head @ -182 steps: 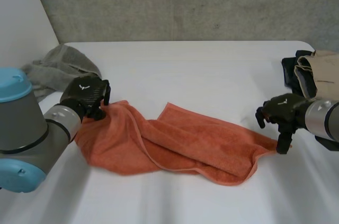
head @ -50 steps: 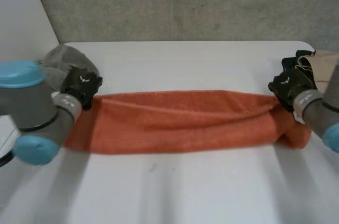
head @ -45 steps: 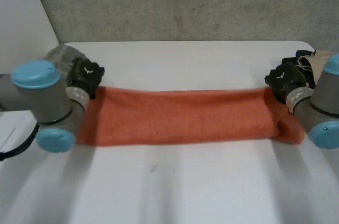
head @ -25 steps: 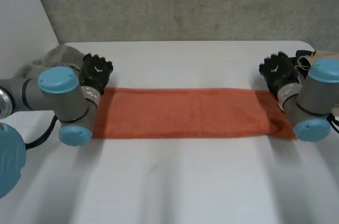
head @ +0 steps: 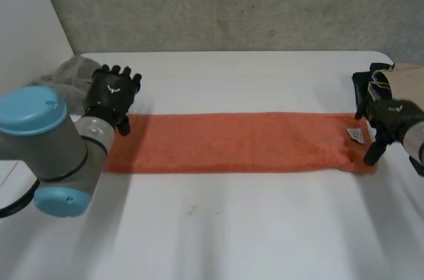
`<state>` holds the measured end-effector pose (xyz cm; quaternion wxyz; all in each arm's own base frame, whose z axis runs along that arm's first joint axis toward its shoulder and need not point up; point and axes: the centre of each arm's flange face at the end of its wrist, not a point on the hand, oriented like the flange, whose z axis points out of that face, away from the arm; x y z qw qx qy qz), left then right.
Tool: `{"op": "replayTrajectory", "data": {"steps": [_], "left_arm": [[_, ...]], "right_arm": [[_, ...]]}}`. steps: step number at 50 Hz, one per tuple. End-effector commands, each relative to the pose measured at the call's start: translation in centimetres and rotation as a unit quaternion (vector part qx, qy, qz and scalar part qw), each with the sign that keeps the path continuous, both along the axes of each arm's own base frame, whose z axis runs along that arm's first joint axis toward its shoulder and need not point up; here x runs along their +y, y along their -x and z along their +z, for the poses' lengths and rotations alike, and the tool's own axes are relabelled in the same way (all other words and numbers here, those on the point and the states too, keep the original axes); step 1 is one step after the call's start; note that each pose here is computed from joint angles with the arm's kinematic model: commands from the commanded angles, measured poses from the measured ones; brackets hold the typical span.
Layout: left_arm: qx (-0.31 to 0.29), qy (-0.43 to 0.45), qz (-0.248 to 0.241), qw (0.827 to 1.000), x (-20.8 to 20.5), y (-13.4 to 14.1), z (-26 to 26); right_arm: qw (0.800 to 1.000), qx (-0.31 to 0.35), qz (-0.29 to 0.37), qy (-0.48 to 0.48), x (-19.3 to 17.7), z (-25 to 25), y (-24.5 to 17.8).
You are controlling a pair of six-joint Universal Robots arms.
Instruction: Fold the laundry.
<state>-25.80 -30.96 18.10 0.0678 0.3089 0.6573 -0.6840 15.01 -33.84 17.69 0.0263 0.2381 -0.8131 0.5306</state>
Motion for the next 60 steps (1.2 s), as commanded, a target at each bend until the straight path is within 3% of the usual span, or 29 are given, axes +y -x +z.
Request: {"op": "replayTrajectory", "data": {"steps": [1, 12, 20, 24, 29, 35, 42, 46, 50, 53, 54, 60], "left_arm": [[-0.005, -0.021, -0.017, 1.000, 0.9, 0.4, -1.3], [-0.009, -0.030, -0.018, 0.999, 1.2, 0.3, -1.9], [-0.006, -0.024, -0.019, 1.000, 1.3, 0.3, -1.3], [-0.004, -0.018, -0.018, 1.000, 1.5, 0.1, -0.8], [-0.002, -0.015, -0.017, 1.000, 1.9, -0.3, -0.3], [-0.002, -0.014, -0.014, 1.000, 2.3, -0.6, 0.0], [0.000, -0.007, -0.009, 1.000, 2.2, -1.0, 0.6], [0.003, -0.001, -0.004, 1.000, 2.1, -1.3, 1.2], [0.005, 0.003, -0.004, 1.000, 2.5, -1.5, 1.6], [0.005, 0.004, -0.004, 1.000, 2.8, -1.6, 1.8], [0.005, 0.004, -0.004, 1.000, 2.9, -1.6, 1.8], [0.003, -0.001, -0.002, 1.000, 3.2, -1.8, 1.5]], "right_arm": [[1.000, -0.004, -0.004, 0.000, -0.9, -3.3, 0.7], [1.000, 0.013, 0.001, 0.005, -2.4, -5.7, 0.8], [0.994, 0.064, -0.048, 0.072, -3.1, -2.7, 3.6], [0.986, 0.120, -0.067, 0.097, -3.3, -0.7, 6.5], [0.963, 0.235, -0.086, 0.096, -3.8, -0.3, 10.8], [0.943, 0.293, -0.102, 0.118, -4.5, 1.7, 13.2], [0.946, 0.238, -0.019, 0.218, -3.7, 6.2, 4.9], [0.938, 0.192, 0.095, 0.272, -1.6, 7.6, -2.9], [0.904, 0.144, 0.246, 0.320, 2.9, 7.7, -11.9], [0.884, 0.122, 0.314, 0.325, 4.7, 6.0, -15.8], [0.868, 0.106, 0.360, 0.326, 6.1, 4.8, -18.3], [0.831, 0.074, 0.456, 0.308, 10.3, 0.3, -24.4]]}}
